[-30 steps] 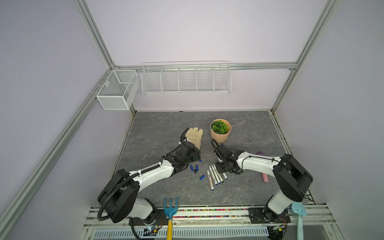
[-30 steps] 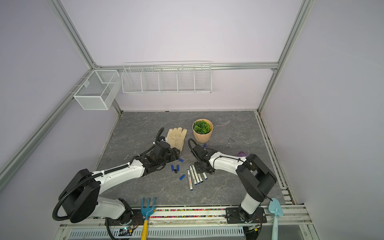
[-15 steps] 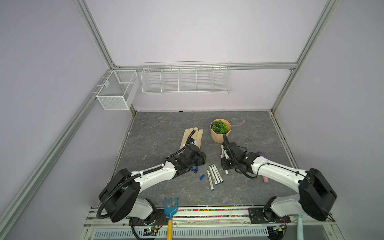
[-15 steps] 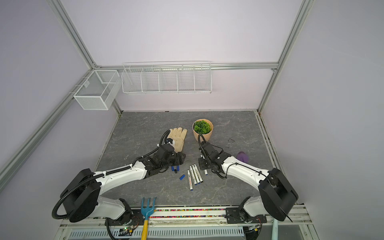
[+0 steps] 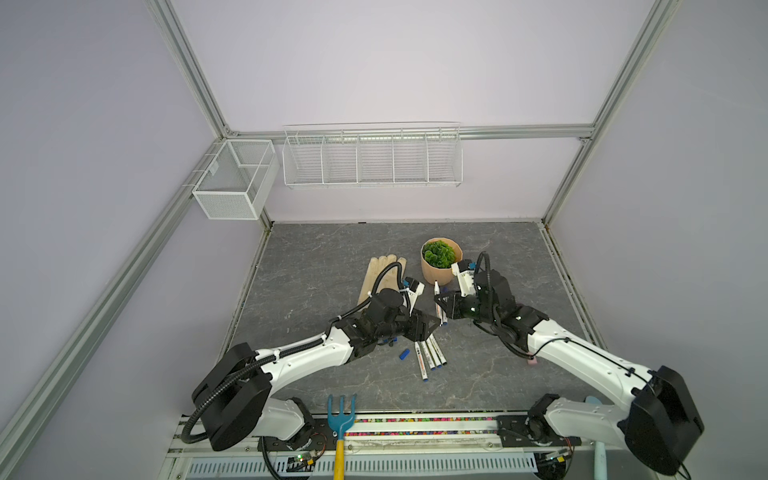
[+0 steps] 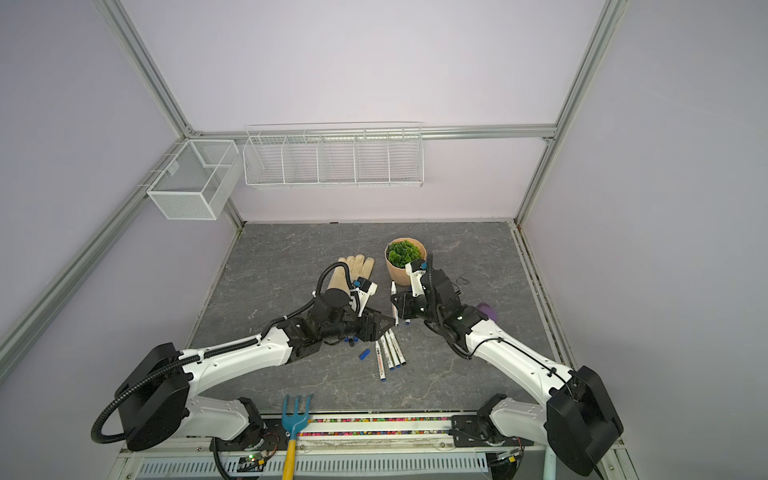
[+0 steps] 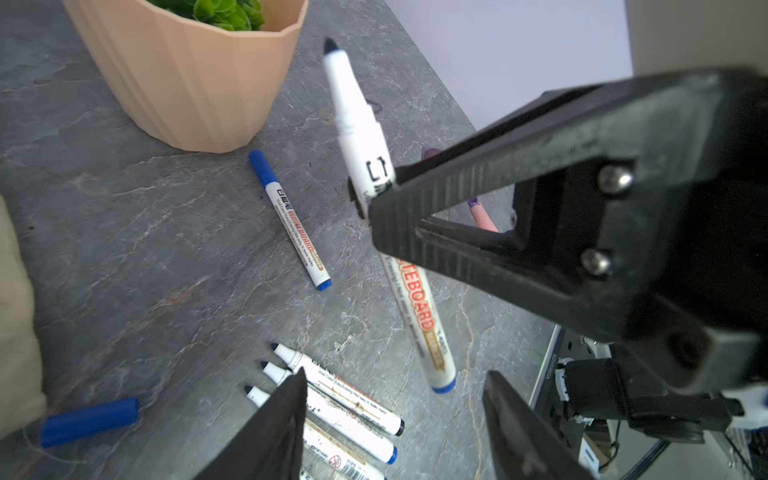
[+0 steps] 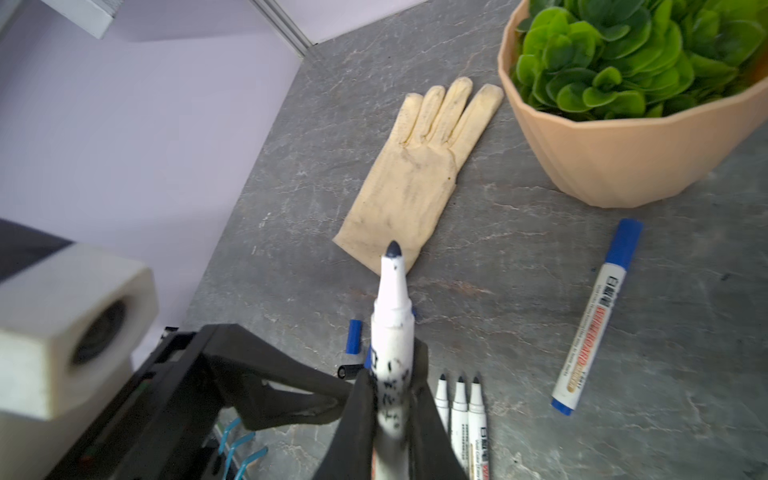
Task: Insert the pens into the pen caps
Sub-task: 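Pass the white marker from the right gripper to the left gripper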
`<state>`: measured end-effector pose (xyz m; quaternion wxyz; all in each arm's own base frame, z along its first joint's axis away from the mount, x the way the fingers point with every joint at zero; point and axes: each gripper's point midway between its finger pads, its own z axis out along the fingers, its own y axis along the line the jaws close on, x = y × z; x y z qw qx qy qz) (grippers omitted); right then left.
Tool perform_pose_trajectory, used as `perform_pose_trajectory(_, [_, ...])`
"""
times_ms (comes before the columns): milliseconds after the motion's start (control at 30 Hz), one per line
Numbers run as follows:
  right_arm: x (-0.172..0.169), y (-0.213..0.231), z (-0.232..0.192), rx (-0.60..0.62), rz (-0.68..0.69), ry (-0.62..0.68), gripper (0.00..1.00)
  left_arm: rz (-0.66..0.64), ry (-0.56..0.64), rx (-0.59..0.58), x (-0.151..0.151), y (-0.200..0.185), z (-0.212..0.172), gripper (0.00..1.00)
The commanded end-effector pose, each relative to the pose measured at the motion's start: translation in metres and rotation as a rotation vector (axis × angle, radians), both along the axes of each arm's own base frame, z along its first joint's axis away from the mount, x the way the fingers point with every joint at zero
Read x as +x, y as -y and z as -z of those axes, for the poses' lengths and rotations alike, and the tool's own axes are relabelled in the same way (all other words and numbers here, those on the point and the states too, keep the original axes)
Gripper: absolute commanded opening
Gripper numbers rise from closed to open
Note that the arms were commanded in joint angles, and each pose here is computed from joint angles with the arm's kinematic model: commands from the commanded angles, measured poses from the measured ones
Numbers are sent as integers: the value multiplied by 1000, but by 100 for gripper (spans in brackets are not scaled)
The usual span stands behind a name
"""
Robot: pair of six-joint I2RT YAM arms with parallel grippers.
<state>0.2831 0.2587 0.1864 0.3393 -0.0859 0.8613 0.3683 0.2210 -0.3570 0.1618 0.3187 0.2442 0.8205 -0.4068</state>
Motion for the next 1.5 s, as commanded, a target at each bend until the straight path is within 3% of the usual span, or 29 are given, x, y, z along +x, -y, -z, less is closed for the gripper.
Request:
perform_pose_trajectory(0, [-6, -10, -14, 84, -51, 13, 11, 45, 33, -20, 4, 15, -9, 61])
perform_pose_trajectory(233, [-12, -13, -14, 85, -91, 8, 10, 3, 67, -69, 16, 21, -18, 48])
perform_pose_trajectory(467, [-14, -9, -16, 88, -100, 17, 9, -15, 62, -32, 22, 21, -10, 25])
perform_pose_trajectory(800, [-15, 0, -13, 104, -95, 3, 9, -31, 63, -8, 17, 9, -7, 19])
perform_pose_trajectory(1000, [-17, -4, -11, 97, -126, -7, 9, -27, 53, 2, 16, 9, -5, 1])
perform_pose_trajectory(1067, [-18, -5, -9, 86, -138, -9, 10, -46, 53, 12, 17, 5, -2, 0])
perform_pose_trajectory(1133, [-20, -5, -5, 60, -156, -21, 15, -92, 49, 26, 21, -2, 1, 0])
perform_pose_trajectory(1233, [-30, -11, 5, -16, -215, -41, 40, -250, 31, 45, 36, -24, 8, 0])
perform_pose_trajectory(1267, [-34, -14, 8, -38, -238, -40, 45, -312, 33, 53, 42, -33, 10, 0])
perform_pose_trajectory(1367, [-45, -22, 20, -129, -297, -31, 51, -529, 53, 51, 57, -69, 12, 0])
perform_pose_trajectory(1467, [-50, -31, 30, -199, -329, -26, 52, -644, 82, 39, 60, -95, 7, 0])
